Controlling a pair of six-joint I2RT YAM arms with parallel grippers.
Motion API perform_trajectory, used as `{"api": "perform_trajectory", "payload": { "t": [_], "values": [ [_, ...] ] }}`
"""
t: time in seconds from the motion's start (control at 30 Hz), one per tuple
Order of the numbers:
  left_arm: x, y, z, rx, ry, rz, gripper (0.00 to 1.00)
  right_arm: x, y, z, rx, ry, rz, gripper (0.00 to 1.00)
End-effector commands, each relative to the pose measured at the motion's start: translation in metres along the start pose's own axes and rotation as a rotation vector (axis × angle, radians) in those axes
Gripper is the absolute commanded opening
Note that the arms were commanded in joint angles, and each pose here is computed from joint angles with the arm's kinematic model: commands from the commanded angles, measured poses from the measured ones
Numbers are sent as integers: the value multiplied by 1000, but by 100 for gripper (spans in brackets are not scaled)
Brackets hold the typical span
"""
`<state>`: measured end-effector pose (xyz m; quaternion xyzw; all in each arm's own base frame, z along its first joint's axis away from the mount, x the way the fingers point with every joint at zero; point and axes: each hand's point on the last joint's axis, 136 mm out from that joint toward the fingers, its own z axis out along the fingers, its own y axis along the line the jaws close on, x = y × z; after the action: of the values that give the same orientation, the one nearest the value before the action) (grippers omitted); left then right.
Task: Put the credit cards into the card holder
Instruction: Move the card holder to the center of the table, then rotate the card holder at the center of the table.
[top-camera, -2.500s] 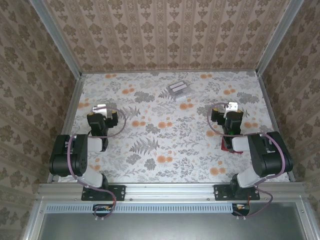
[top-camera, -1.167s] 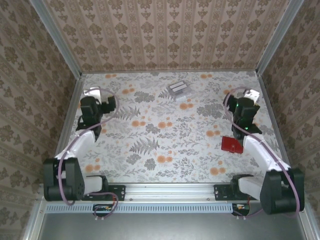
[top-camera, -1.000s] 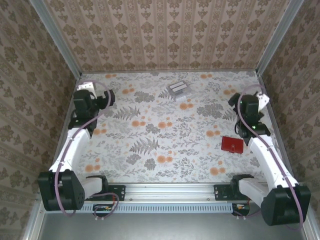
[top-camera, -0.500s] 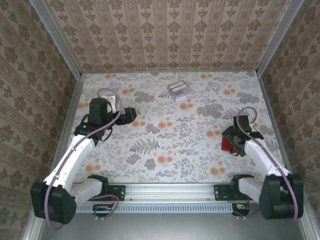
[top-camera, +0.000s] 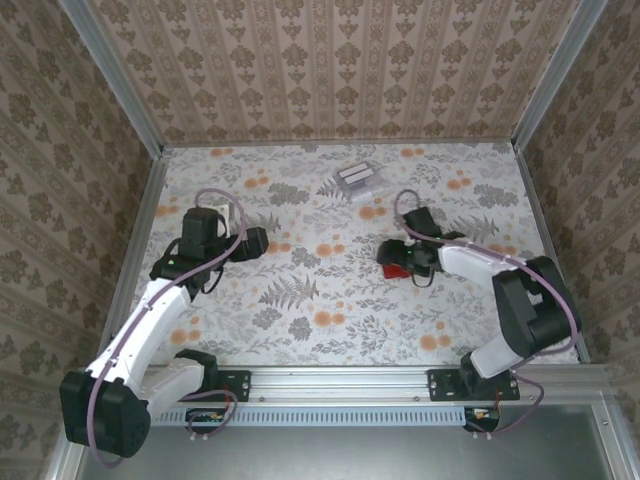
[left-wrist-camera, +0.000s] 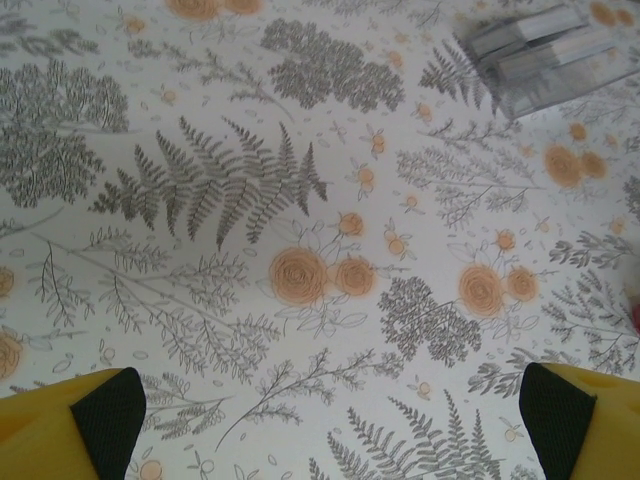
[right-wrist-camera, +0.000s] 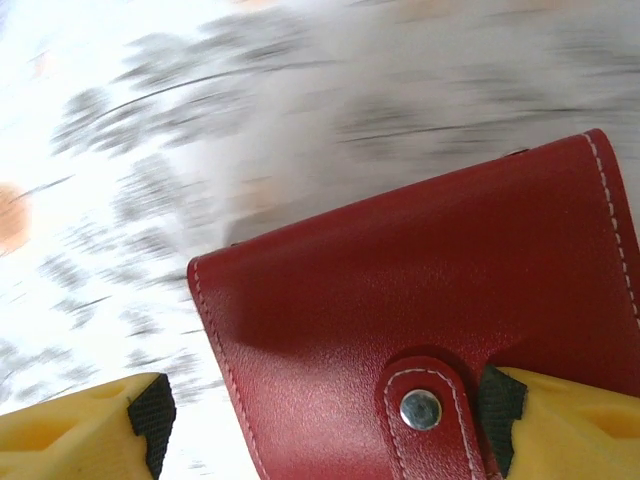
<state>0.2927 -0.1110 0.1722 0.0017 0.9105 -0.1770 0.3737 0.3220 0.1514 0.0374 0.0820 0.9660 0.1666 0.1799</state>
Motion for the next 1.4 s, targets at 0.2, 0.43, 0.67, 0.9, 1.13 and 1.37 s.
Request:
{"api": "perform_trajectory", "payload": {
  "t": [0.2, 0.43, 0.67, 0.9, 1.13, 1.37],
  "values": [
    [23, -6, 8, 89, 77, -42, 100, 84, 128, 13, -236, 259, -611, 77],
    [50, -43, 27, 271, 240, 56, 99, 75, 120, -16, -232, 113, -611, 78],
    [63, -60, 51, 352, 358, 58, 94, 84, 97, -1, -113, 136, -494, 65],
    [69, -74, 62, 398, 471, 23, 91, 75, 95, 8, -13, 116, -501, 60],
    [71, -73, 62, 404, 482, 23, 92, 62, 72, 18, 204, 122, -651, 60],
    [72, -83, 73, 432, 492, 48, 90, 8, 6, -11, 496, -1, -511, 60]
  ]
}}
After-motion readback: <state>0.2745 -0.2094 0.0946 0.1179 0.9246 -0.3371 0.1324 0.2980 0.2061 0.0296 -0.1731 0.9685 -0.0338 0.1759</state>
